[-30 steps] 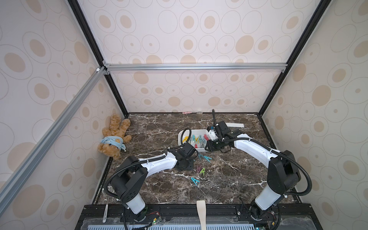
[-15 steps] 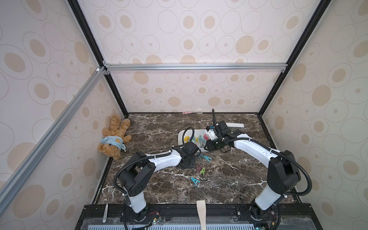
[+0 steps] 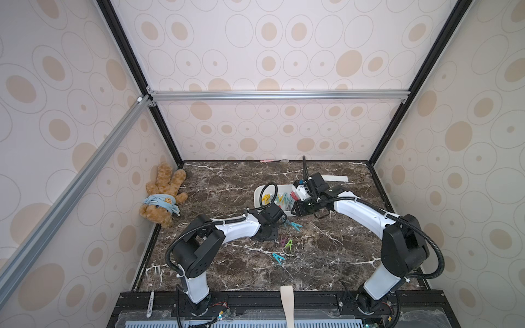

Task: Put the clothespins into the storage box
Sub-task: Pick up the clothespin from the center of the board, then place the clothespin in the storage box, then pick up the clothespin from the center of the board, then place the clothespin in the storage box, then pick up the clothespin from the center of the board.

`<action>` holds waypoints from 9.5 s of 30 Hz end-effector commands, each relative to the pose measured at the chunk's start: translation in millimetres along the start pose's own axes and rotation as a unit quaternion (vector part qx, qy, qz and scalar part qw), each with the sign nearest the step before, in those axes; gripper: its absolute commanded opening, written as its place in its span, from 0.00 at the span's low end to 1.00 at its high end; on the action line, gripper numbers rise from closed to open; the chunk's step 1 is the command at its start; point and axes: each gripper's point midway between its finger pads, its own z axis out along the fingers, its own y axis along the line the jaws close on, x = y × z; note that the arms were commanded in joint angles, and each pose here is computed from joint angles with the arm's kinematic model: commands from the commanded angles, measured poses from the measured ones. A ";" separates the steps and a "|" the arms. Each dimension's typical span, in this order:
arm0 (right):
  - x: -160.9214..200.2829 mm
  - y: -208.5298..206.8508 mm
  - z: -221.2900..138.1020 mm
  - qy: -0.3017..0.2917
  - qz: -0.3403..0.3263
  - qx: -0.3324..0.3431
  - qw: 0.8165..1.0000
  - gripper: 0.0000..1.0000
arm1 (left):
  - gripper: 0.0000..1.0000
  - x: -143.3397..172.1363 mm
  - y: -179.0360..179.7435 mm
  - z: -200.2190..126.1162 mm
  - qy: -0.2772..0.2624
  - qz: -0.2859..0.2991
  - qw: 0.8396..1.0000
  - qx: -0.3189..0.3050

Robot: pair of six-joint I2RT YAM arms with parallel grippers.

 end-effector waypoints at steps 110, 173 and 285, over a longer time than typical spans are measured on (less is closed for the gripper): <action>90.7 34.9 -3.9 0.063 0.059 0.064 0.994 0.28 | 0.45 -132.1 16.3 -121.3 -0.198 0.075 0.969 0.126; 141.1 12.1 70.6 0.115 0.063 0.203 0.970 0.17 | 0.49 -71.4 53.8 -123.8 -0.225 0.036 0.963 0.142; 3.9 1.5 -8.8 -0.014 -0.015 0.018 1.000 0.33 | 0.47 109.3 -45.9 -34.9 0.064 0.037 0.995 0.066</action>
